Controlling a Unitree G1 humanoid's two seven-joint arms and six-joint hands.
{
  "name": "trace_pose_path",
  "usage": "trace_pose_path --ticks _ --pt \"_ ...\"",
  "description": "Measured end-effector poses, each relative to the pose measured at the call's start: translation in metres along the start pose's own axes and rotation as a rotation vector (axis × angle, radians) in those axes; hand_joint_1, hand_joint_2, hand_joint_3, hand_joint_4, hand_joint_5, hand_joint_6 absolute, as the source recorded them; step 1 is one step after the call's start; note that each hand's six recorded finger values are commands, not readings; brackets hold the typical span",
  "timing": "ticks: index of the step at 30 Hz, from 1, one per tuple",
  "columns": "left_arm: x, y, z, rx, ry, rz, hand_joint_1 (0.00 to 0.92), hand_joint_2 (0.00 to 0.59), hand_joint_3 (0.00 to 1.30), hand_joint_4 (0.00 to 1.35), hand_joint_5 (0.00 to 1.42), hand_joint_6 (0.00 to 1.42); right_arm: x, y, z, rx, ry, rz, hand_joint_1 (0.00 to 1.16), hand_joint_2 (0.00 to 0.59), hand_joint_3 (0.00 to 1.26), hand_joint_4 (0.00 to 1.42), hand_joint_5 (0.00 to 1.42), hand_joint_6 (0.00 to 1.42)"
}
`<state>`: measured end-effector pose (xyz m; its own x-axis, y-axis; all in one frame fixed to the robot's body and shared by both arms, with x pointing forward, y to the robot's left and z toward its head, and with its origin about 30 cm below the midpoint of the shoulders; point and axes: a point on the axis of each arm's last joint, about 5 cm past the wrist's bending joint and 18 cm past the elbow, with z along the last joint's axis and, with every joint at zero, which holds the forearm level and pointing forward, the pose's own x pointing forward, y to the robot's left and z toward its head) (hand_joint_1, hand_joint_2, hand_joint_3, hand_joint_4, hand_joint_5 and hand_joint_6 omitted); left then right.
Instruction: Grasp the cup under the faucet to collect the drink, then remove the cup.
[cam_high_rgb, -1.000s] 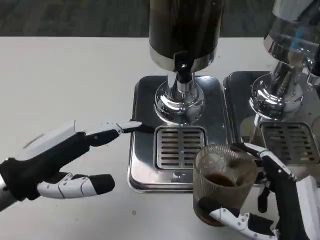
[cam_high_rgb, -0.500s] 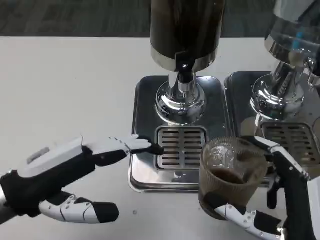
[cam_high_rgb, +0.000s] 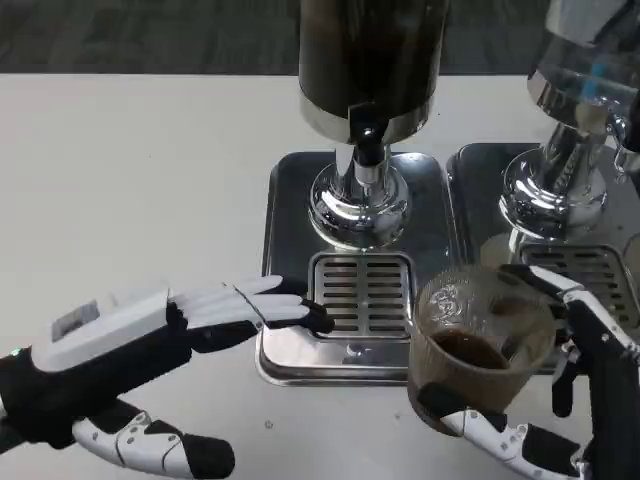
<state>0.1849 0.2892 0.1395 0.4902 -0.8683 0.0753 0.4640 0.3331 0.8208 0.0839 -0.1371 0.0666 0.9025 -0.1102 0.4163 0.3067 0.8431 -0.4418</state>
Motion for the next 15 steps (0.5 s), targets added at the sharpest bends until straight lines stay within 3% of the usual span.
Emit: trace_pose_path --ticks 15 --pt "-0.0036 0.0024 0.0025 0.040 -0.019 0.019 0.000 0.149 0.17 0.05 0.03 0.07 -0.0007 -0.0043 0.0039 -0.010 -0.014 -0.025 0.95 0.112 0.69 0.78 0.97 1.35"
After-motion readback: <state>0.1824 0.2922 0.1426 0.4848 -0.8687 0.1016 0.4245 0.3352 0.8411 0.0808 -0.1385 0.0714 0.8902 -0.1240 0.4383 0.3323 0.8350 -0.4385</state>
